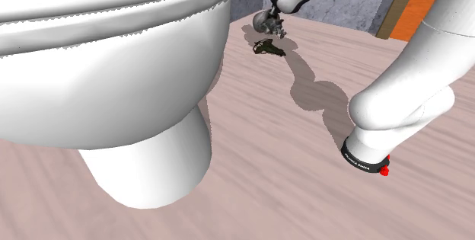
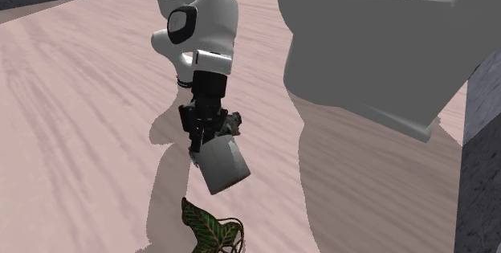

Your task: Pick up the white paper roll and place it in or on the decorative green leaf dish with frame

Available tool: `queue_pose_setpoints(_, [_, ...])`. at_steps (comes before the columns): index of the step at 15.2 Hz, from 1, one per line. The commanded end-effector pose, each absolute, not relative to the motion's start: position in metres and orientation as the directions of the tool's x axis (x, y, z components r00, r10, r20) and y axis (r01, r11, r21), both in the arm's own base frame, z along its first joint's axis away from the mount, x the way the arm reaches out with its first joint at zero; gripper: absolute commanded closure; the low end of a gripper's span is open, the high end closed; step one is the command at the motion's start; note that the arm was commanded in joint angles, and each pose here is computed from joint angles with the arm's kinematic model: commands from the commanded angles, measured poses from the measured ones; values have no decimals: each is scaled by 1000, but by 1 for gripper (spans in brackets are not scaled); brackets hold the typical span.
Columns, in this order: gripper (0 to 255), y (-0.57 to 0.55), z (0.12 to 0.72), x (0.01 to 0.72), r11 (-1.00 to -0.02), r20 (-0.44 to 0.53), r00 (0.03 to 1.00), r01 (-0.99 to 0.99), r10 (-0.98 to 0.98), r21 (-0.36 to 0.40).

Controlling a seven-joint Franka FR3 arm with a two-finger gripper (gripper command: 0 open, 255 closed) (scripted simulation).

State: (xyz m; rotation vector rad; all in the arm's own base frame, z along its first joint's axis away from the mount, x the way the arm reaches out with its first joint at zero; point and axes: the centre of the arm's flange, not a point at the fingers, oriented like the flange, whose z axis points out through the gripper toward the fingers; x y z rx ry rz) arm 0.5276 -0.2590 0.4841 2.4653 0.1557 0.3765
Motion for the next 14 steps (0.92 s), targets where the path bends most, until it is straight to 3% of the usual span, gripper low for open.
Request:
queue_pose_setpoints(1, [255, -287, 488, 531, -792, 231, 952, 21, 203, 610])
queue_pose_setpoints(7, [255, -362, 496, 538, -792, 231, 952, 21, 203, 610])
queue_pose_setpoints(14, [255, -362, 459, 538, -792, 231, 952, 21, 203, 610])
